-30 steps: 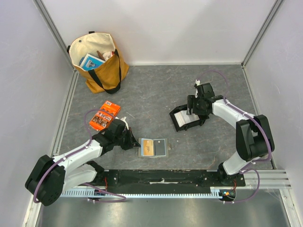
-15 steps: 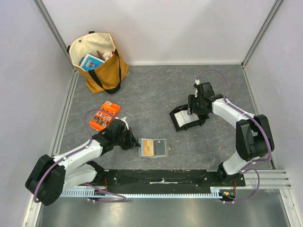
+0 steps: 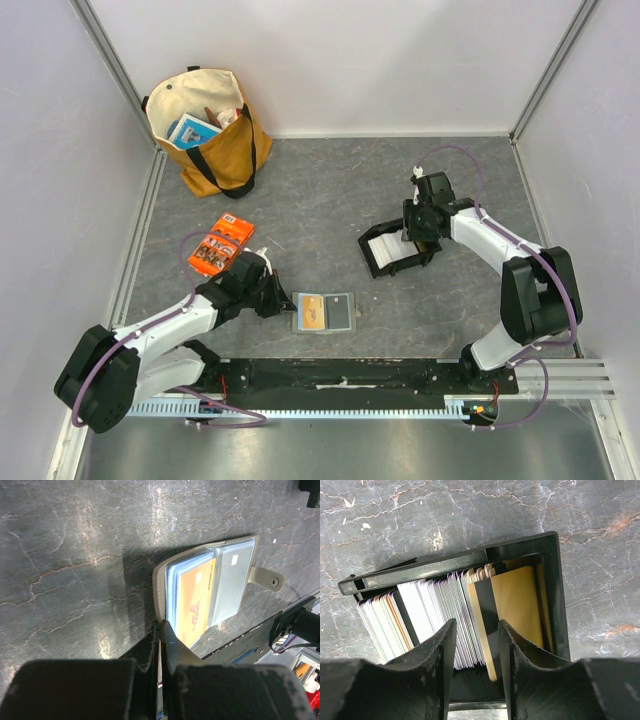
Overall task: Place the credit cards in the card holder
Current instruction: Pick up the credit card from the storage box.
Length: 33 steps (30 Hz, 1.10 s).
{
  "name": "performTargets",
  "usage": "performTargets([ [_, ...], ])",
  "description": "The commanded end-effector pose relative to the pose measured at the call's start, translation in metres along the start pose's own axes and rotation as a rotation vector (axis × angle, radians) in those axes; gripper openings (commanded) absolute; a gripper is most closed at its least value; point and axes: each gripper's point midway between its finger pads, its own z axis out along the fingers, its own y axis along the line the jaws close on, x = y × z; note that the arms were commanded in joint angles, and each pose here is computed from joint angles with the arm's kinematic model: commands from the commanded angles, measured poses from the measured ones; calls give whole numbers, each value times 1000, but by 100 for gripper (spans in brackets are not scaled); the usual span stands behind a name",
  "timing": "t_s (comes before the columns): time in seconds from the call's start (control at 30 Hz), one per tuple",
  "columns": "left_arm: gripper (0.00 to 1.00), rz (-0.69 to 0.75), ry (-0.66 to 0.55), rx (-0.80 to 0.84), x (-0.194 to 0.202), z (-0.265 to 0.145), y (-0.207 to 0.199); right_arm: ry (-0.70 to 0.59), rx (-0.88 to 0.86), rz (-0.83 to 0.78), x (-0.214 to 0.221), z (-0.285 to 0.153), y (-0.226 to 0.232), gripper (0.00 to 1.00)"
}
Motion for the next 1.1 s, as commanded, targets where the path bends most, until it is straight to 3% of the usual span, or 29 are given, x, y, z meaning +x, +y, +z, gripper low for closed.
performTargets([
  [0.0, 2, 49, -10, 53, -7, -2, -15, -50, -22, -9, -18, -15, 9, 43],
  [0.17, 2, 50, -10, 57, -7, -2, -16, -59, -13, -9, -21, -16, 6, 33],
  [0.3, 2, 50, -10, 57, -7, -2, -16, -49, -9, -12, -20, -13, 6, 31],
  [0.53, 2, 51, -8, 57, -7, -1, -16, -106, 46, -9, -33, -22, -3, 50],
  [0.73, 2, 49, -8, 55, -7, -1, -15, -110, 98, -26, -38, -20, -12, 57],
  [1.07, 2, 50, -1, 51, -6, 1, -14, 16, 87, -32, -7, 9, -13, 63],
])
